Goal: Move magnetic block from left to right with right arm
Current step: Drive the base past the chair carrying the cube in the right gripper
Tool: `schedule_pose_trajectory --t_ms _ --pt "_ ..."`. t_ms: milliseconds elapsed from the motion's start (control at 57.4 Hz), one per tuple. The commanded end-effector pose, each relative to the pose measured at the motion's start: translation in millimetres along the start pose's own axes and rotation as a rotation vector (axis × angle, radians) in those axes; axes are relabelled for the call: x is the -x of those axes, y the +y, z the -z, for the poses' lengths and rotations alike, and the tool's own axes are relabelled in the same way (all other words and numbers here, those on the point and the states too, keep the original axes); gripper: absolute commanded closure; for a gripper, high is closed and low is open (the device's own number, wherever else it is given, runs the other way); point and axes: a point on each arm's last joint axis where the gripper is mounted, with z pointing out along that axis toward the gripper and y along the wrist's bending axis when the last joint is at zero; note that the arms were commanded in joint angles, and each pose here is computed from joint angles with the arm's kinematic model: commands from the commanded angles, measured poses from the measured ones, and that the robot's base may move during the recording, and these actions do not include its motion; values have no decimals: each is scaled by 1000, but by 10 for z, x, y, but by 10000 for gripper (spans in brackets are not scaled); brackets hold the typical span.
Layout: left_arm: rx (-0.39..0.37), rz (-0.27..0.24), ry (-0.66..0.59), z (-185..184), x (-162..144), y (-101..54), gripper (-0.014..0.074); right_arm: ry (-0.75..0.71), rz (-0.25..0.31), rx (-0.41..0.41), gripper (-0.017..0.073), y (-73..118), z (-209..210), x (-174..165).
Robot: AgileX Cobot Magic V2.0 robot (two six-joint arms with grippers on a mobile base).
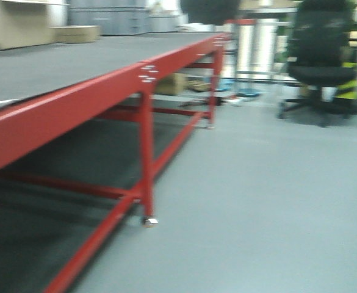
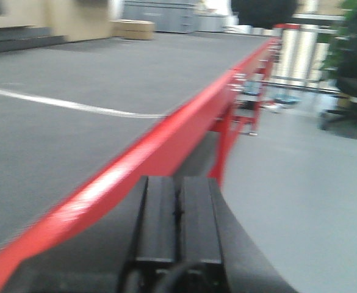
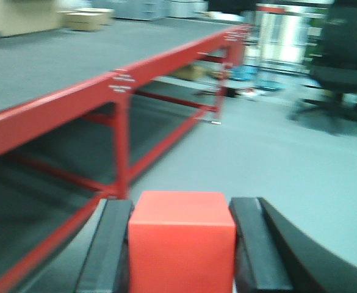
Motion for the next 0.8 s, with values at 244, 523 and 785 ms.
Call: schedule_pose_trajectory --t_ms 244,523,785 --pt "6 10 -88 10 56 6 720 -110 15 0 328 4 16 168" --pt "6 10 -88 10 56 6 720 -110 15 0 328 4 16 168" --pt "6 10 -85 7 54 6 720 -110 15 0 328 4 15 168"
